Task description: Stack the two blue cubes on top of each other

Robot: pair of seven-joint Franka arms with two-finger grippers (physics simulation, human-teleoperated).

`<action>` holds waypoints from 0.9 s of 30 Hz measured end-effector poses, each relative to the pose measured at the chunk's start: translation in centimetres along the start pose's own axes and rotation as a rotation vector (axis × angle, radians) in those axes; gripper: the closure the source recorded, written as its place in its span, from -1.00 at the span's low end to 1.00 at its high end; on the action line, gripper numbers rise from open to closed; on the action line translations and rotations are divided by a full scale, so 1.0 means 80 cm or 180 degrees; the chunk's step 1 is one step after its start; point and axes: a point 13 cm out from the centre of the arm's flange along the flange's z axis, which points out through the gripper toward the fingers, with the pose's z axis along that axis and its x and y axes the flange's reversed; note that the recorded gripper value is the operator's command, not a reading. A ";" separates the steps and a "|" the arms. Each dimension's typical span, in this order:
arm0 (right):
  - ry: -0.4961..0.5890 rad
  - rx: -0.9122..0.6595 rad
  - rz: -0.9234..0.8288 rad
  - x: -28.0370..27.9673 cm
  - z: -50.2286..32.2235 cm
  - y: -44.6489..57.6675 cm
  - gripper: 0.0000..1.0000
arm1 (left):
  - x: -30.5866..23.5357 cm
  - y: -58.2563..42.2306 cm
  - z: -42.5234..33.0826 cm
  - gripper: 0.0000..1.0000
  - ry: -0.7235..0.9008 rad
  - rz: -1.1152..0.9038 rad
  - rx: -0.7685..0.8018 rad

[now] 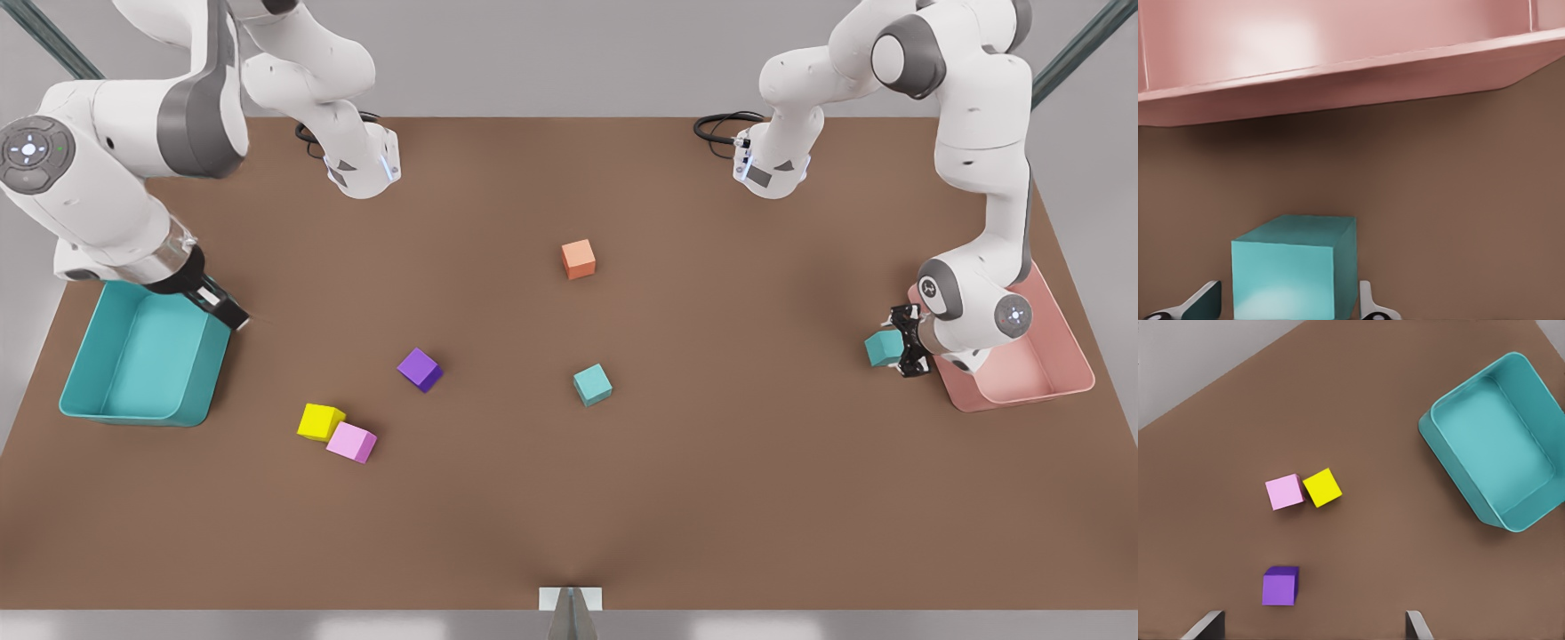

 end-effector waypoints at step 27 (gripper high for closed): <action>0.0438 -0.0048 -0.1720 0.043 0.011 -0.001 -1.00 | 0.864 -0.016 -0.131 0.14 0.0131 0.3050 0.0339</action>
